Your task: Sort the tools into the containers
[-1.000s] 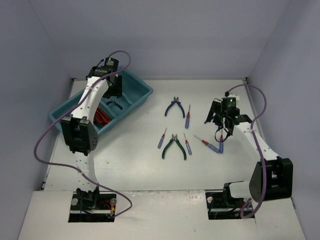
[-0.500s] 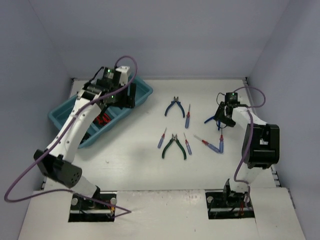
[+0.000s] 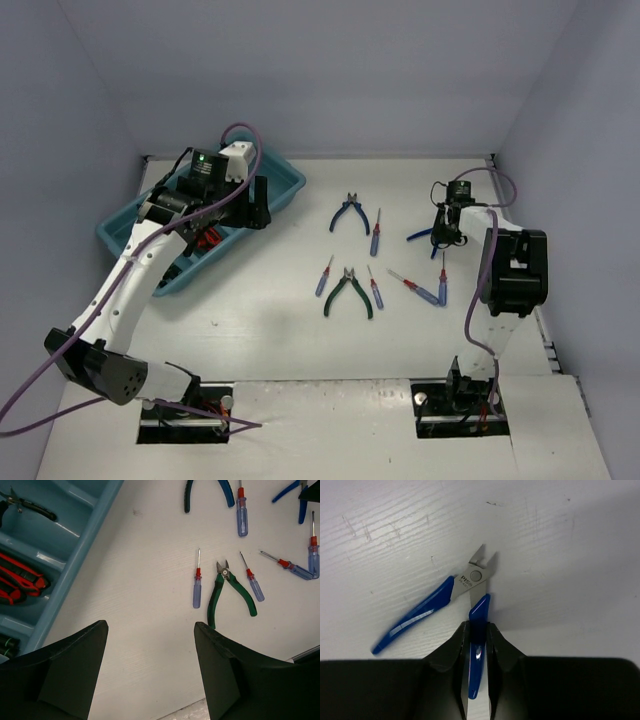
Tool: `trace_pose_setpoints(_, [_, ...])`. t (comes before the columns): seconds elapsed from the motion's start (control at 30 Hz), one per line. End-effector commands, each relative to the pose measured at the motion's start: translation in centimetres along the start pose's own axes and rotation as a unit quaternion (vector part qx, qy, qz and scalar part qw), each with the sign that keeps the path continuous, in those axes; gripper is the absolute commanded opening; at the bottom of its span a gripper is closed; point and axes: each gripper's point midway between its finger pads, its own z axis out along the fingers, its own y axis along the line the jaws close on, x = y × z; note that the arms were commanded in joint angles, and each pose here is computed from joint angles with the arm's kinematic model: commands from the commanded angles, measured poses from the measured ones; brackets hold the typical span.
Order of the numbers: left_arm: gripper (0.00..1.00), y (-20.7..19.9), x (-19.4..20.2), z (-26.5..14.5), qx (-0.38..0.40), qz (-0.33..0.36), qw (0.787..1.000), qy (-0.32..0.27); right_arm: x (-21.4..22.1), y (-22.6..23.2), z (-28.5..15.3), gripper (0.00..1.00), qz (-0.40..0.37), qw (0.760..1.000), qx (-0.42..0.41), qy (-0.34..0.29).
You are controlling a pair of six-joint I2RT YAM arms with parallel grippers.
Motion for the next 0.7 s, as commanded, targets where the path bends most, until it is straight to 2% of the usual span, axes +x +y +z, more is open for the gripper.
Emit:
trace_pose_setpoints(0.0, [0.67,-1.6,-2.4,-1.1,0.033,-0.002,0.998,-0.053,-1.6,1.5,-0.7,0.02,-0.016,0.999,-0.03,-0.024])
trace_pose_setpoints(0.13, [0.67,-2.9,-2.9,-1.2,0.064,-0.004,0.996,-0.058,-4.1,3.0,-3.4,0.0,-0.032,0.996,-0.04,-0.075])
trace_pose_setpoints(0.33, [0.67,-6.4,-4.4,-1.2,0.145,0.016,0.987,-0.072,-7.1,11.6,-12.7,0.0,-0.12,0.965,-0.151,-0.176])
trace_pose_setpoints(0.37, [0.67,-6.5,-4.5,-1.2,0.148,0.016,0.986,-0.072,-6.5,12.9,-13.2,0.0,-0.131,0.961,-0.171,-0.174])
trace_pose_setpoints(0.47, [0.67,-8.7,-5.0,-1.0,0.196,0.018,0.979,-0.061,-5.2,17.6,-18.7,0.0,-0.195,0.923,-0.256,-0.211])
trace_pose_setpoints(0.67, [0.67,-12.2,-5.0,-0.3,0.258,0.008,0.966,-0.032,-2.1,22.5,-27.0,0.0,-0.262,0.855,-0.359,-0.267])
